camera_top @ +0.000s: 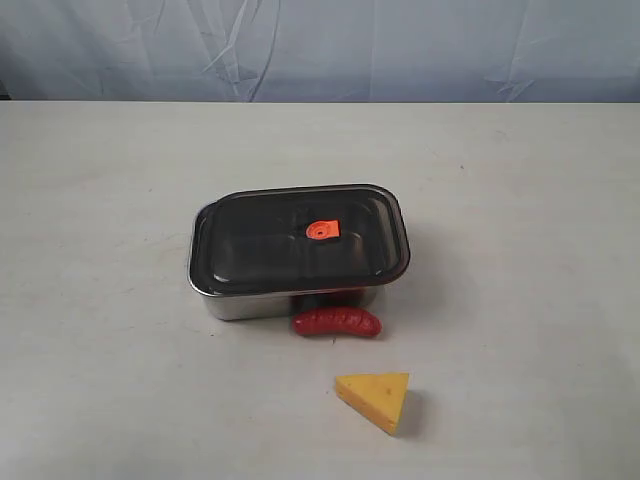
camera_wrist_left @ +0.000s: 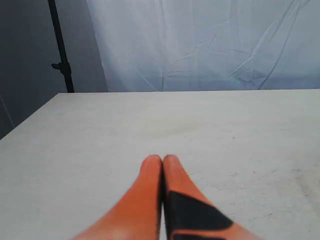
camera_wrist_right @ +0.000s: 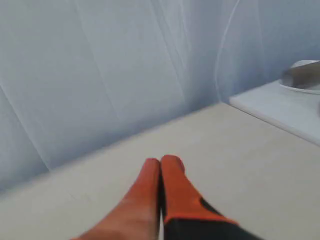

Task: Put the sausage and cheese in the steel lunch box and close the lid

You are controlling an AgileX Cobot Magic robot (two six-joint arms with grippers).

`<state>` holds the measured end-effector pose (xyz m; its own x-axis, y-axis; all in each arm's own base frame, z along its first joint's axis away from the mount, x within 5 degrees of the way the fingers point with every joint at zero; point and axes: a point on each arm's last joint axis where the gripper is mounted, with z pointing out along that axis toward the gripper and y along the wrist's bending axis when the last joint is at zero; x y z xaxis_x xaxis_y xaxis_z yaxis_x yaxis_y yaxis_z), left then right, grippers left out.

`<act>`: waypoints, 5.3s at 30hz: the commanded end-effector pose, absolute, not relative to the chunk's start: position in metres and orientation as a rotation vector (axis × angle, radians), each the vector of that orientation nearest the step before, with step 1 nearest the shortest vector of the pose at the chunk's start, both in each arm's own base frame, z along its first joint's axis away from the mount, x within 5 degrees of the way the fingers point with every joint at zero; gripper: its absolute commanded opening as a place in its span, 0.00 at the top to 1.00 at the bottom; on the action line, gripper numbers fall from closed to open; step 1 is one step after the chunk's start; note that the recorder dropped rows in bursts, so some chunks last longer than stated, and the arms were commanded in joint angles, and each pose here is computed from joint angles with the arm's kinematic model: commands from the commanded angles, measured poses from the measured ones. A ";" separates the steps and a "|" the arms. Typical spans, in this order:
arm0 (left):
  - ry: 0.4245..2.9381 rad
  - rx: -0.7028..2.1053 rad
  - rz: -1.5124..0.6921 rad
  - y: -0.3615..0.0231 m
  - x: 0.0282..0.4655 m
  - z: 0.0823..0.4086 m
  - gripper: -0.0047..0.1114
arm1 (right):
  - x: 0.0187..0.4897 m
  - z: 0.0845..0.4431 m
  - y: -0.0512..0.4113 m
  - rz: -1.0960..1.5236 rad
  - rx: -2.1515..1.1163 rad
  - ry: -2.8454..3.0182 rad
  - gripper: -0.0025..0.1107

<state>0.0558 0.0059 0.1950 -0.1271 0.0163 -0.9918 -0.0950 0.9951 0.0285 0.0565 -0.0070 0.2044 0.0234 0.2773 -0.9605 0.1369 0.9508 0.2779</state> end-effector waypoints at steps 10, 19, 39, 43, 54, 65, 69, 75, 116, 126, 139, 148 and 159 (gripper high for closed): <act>1.685 -0.057 0.094 0.006 0.056 0.195 0.96 | 0.057 0.205 0.007 0.900 0.892 1.387 0.99; 1.685 -0.057 0.094 0.006 0.056 0.195 0.96 | 0.051 0.235 0.016 1.034 0.828 1.365 0.99; 1.685 -0.057 0.094 0.006 0.056 0.195 0.96 | 0.302 0.272 0.036 1.332 -0.161 2.414 0.84; 1.685 -0.057 0.094 0.006 0.056 0.195 0.96 | 0.332 0.214 0.049 1.471 -0.151 2.461 0.53; 1.687 -0.057 0.094 0.006 0.056 0.195 0.96 | 0.337 0.117 0.107 1.677 -0.268 2.568 0.45; 1.687 -0.057 0.094 0.006 0.056 0.195 0.96 | 0.334 0.109 0.123 1.707 -0.315 2.560 0.47; 1.687 -0.057 0.094 0.006 0.056 0.195 0.96 | 0.334 0.109 0.124 1.707 -0.318 2.560 0.63; 1.687 -0.057 0.094 0.006 0.056 0.195 0.96 | 0.333 0.109 0.124 1.708 -0.320 2.561 0.73; 1.687 -0.057 0.094 0.006 0.056 0.195 0.96 | 0.332 0.119 0.136 1.726 -0.322 2.560 0.99; 1.687 -0.057 0.094 0.006 0.056 0.195 0.96 | 0.336 0.168 0.137 1.699 -0.358 2.403 0.99; 1.687 -0.057 0.094 0.006 0.056 0.195 0.96 | 0.306 0.279 0.130 1.455 -0.582 2.113 0.99; 1.687 -0.057 0.094 0.006 0.056 0.195 0.96 | 0.250 0.344 0.071 0.192 -1.071 2.085 0.99; 1.678 -0.057 0.094 0.006 0.056 0.195 0.96 | 0.220 0.278 0.112 -0.084 -1.792 2.054 0.99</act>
<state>0.0558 0.0059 0.1953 -0.1234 0.0166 -0.9922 -0.0950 0.9951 0.0285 0.2264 0.1039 0.2911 -0.1196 -0.9458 -0.3020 -0.9153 0.2229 -0.3355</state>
